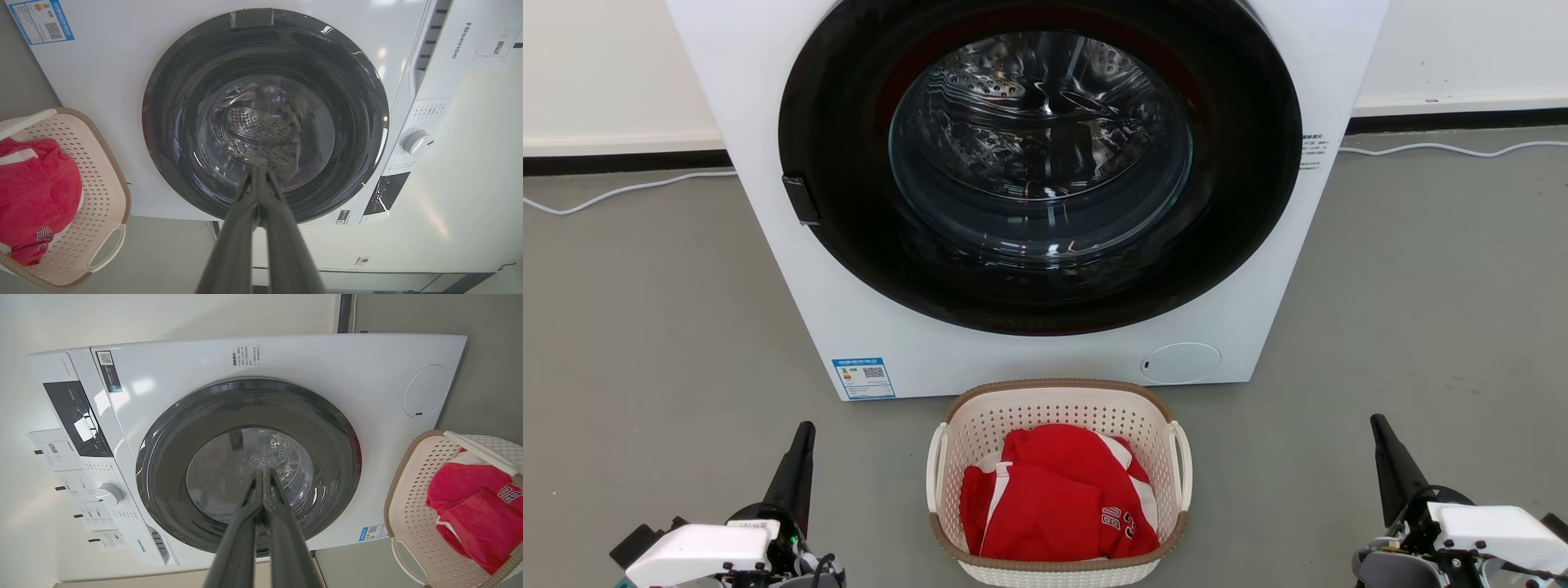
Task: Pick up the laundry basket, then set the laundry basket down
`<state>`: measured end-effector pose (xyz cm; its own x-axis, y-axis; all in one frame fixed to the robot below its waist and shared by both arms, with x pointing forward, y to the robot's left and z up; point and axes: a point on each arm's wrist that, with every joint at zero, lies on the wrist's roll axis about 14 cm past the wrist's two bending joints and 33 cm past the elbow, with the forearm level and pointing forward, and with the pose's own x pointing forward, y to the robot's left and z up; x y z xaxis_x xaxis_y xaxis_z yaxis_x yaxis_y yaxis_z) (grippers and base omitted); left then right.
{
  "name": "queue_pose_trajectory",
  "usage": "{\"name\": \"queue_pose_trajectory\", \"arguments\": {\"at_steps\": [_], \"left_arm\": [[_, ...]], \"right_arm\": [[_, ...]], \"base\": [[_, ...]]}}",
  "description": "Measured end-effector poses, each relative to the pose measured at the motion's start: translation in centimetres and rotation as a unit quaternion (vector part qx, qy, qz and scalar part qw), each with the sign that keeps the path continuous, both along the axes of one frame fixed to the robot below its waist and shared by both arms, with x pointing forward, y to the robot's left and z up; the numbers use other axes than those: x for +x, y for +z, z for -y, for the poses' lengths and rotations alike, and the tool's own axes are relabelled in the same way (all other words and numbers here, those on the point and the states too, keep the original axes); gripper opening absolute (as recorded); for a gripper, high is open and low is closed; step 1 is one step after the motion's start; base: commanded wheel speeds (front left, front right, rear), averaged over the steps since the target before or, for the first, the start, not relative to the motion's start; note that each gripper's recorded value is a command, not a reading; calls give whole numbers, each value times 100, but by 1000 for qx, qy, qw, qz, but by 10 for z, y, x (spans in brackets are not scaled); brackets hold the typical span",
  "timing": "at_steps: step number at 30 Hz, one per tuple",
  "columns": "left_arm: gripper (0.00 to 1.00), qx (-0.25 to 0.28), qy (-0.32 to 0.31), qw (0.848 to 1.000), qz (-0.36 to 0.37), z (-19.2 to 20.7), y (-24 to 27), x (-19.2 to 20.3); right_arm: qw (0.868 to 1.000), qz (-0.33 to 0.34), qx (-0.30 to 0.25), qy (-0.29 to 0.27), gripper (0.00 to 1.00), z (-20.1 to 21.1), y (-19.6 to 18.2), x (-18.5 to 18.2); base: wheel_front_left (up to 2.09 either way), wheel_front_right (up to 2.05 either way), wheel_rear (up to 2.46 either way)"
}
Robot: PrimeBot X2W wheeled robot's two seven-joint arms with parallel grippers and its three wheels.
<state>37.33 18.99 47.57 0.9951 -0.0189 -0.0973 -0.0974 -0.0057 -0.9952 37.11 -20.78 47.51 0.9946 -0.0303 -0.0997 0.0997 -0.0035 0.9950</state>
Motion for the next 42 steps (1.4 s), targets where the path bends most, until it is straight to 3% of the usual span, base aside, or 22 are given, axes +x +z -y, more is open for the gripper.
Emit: {"name": "queue_pose_trajectory", "arguments": {"at_steps": [25,26,31,42], "left_arm": [[0,0,0,1000,0,0,0,0],[100,0,0,1000,-2,0,-1,-1],[100,-7,2,999,-50,2,-32,-18],[100,-1,7,999,-51,5,-33,-18]], "right_arm": [[1000,0,0,0,0,0,0,0],[1000,-2,0,0,100,0,-1,-1],[999,-43,6,-1,100,-2,-28,-16],[999,-39,-8,-5,100,-3,-25,-15]], "base": [[0,0,0],[0,0,0],[0,0,0],[0,0,0]]}}
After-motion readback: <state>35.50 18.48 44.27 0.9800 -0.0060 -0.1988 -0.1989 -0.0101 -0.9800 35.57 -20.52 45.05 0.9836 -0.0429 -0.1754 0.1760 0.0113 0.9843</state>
